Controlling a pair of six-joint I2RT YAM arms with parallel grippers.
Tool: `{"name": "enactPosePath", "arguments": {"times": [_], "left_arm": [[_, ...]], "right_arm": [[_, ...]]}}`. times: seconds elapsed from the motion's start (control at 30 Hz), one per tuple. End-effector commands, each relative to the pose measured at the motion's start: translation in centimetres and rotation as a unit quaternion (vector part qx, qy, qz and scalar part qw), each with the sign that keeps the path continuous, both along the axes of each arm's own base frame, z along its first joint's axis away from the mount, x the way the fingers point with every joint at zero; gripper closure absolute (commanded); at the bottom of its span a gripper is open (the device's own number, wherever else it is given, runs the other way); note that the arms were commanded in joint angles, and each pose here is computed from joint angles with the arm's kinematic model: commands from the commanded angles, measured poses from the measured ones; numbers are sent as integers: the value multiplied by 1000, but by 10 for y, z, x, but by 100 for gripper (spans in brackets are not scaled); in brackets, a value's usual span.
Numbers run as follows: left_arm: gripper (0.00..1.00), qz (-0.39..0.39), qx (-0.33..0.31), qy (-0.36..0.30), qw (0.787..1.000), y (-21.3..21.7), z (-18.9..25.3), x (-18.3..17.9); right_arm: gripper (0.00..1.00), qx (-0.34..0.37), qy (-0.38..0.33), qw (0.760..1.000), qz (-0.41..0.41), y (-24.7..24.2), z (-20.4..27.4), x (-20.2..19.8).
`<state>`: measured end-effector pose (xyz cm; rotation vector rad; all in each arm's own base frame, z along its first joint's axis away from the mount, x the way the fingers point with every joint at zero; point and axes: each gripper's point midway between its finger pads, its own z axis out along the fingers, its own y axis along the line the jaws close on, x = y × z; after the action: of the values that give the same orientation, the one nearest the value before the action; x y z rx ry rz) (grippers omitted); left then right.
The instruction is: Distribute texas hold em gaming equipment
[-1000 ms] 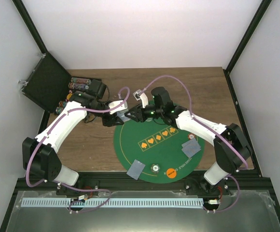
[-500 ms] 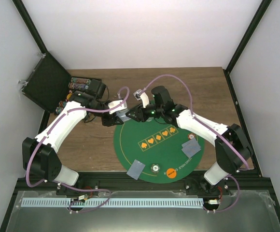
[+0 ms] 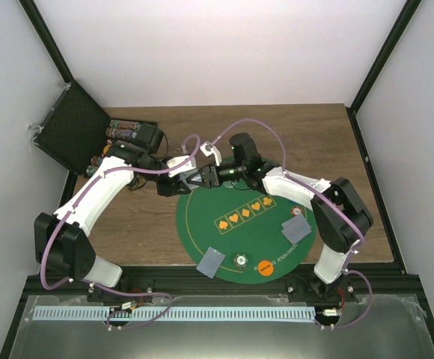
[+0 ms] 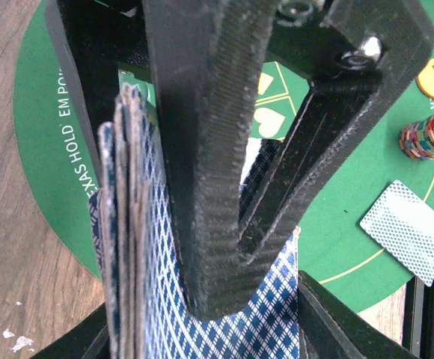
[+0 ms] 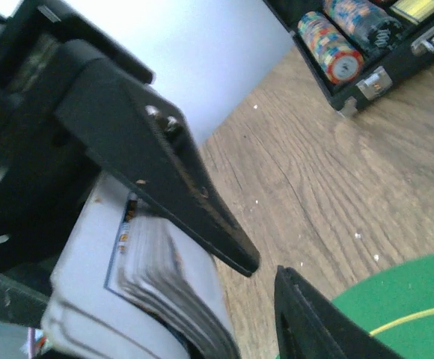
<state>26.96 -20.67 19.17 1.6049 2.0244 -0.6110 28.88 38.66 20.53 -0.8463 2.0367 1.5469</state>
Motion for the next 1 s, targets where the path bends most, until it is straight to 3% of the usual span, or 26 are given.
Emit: {"name": "enactPosePath", "arguments": {"times": [0.0, 0.1, 0.17, 0.33, 0.4, 0.53, 0.63, 0.7, 0.9, 0.97], "left_arm": [[52, -24, -22, -19, 999, -8, 12, 0], [52, -20, -16, -29, 999, -8, 10, 4], [44, -20, -5, -37, 999, -7, 4, 7], [21, -36, 30, -67, 997, -7, -11, 11], [18, -36, 38, -82, 995, -6, -13, 16], [20, -29, 46, -108, 993, -6, -11, 26], [37, -21, 44, -114, 992, -6, -6, 29], [42, -23, 41, -111, 993, -7, -5, 27], [49, -34, 36, -98, 994, -8, -5, 19], [49, -38, 36, -93, 994, -7, -6, 16]], "right_arm": [[65, 45, 8, 999, 24, 10, 25, 0], [82, 44, 14, 999, 25, 9, 24, -2], [92, 43, 17, 999, 18, 7, 25, -3], [99, 36, 42, 998, 13, 5, 21, -6], [99, 30, 49, 998, 8, 3, 19, -6], [99, 22, 70, 997, 3, 3, 15, -6], [99, 14, 78, 997, -1, 3, 9, -5], [97, 9, 78, 997, -4, 2, 7, -4], [68, -21, 60, 996, -59, -12, 2, 9], [64, -34, 48, 995, -83, -20, 0, 15]]}}
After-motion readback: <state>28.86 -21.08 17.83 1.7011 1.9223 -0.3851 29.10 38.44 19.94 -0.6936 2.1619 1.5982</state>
